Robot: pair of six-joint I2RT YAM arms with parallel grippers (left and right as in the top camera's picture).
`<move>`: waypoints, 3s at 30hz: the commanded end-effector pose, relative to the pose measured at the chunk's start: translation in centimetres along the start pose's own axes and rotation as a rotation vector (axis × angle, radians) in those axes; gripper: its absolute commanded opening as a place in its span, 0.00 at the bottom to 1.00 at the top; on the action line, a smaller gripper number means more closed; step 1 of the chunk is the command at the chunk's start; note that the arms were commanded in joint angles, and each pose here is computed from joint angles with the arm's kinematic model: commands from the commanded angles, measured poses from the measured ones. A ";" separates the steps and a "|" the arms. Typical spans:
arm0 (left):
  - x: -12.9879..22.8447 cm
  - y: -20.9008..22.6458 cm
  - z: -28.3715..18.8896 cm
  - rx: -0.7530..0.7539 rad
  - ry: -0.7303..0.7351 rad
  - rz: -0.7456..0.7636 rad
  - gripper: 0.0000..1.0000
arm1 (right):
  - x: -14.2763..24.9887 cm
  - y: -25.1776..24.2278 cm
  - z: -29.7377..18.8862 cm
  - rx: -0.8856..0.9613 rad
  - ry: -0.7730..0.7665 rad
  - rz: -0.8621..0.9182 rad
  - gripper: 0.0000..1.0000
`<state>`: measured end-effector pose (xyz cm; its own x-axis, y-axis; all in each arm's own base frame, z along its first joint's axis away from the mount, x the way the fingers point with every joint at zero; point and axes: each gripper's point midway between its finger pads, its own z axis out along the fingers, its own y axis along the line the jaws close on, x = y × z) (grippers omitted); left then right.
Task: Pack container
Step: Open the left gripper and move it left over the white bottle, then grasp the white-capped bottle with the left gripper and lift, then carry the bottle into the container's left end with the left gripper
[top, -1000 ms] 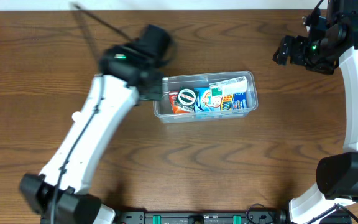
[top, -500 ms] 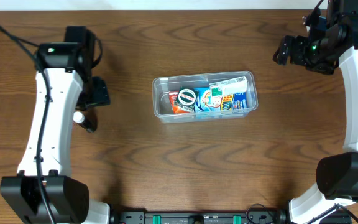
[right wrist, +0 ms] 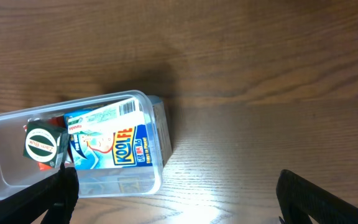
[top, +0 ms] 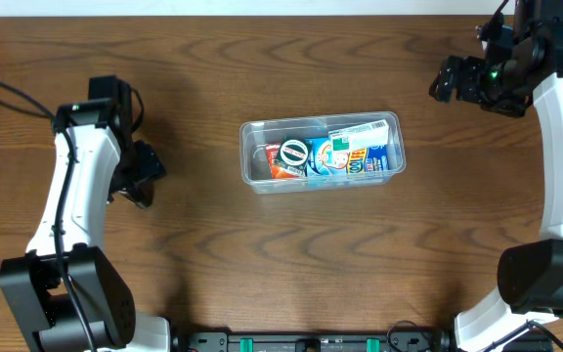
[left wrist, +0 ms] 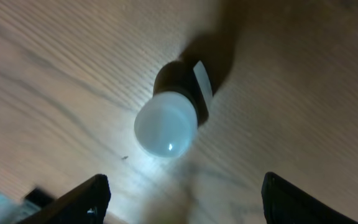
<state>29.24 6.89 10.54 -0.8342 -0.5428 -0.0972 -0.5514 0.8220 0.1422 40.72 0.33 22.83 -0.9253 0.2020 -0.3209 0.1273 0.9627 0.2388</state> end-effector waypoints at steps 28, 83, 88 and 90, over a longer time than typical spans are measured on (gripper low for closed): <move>-2.8 -0.1 3.8 0.150 -0.061 -0.177 0.61 | -0.2 0.5 -0.3 -0.009 -0.011 0.004 0.99; 1.9 -17.1 -16.8 0.565 -0.568 0.512 0.10 | -0.2 0.5 -0.3 -0.009 -0.011 0.004 0.99; 4.0 -20.4 -15.8 0.578 -0.539 0.593 0.10 | -0.2 0.5 -0.3 -0.009 -0.011 0.003 0.99; 4.5 -21.5 -15.2 0.570 -0.531 0.606 0.10 | -0.2 0.5 -0.3 -0.009 -0.011 0.004 0.99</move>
<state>36.73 -14.69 22.09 -0.7959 0.0163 -0.6052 0.1608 0.9694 -0.1853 40.71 0.33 22.83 -0.9255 0.2020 -0.3205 0.1274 0.9627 0.2388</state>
